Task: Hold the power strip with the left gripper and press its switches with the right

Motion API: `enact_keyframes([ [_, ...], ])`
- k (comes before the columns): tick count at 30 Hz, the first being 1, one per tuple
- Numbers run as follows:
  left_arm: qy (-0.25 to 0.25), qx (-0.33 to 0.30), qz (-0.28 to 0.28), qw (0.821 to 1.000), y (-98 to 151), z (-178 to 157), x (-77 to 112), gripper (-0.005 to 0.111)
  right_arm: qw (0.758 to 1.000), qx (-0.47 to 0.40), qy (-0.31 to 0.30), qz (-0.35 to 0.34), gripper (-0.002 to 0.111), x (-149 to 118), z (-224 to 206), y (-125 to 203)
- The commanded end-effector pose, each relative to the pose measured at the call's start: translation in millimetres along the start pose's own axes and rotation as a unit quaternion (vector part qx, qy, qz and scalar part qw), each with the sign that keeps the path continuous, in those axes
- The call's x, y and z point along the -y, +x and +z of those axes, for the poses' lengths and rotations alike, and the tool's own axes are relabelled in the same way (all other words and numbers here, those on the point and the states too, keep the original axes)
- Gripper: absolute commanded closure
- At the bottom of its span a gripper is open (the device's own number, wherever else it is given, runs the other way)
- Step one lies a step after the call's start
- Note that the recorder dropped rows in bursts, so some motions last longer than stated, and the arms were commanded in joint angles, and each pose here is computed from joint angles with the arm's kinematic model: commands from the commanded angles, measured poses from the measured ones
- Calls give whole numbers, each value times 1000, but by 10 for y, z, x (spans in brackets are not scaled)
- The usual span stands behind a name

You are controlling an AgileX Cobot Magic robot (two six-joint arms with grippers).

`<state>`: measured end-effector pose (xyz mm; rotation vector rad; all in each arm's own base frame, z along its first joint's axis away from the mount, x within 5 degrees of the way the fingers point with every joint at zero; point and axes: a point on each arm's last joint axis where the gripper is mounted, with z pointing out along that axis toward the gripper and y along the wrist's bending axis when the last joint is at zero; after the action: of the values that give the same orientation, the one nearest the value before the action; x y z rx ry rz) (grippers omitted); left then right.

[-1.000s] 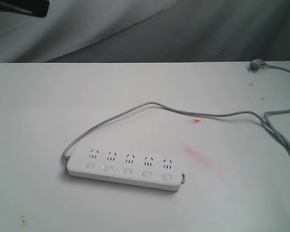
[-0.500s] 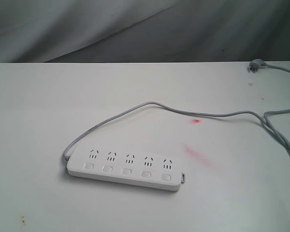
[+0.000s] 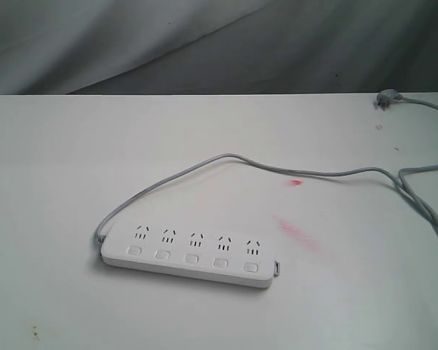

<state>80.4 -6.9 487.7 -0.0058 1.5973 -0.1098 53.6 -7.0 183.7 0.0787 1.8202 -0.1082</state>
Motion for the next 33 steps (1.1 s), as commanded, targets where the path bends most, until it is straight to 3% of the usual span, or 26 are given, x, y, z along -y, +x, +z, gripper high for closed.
enact_keyframes([
  [1, -39, 28, 2, 999, 384, -79, -90, 107, 1000, 3, 2, 2, 108, 2, -1, 5],
  [12, -55, -14, -43, 997, 1663, -196, -188, 107, 1000, 3, 2, 2, 108, 2, -1, 5],
  [19, -62, -25, -35, 997, 2373, -241, -242, 107, 1000, 3, 2, 2, 108, 2, -1, 5],
  [23, -49, -62, -25, 997, 2637, -195, -253, 107, 1000, 3, 2, 2, 108, 2, -1, 5],
  [33, -35, -112, -9, 993, 2979, -154, -265, 107, 1000, 3, 2, 2, 108, 2, -1, 5],
])
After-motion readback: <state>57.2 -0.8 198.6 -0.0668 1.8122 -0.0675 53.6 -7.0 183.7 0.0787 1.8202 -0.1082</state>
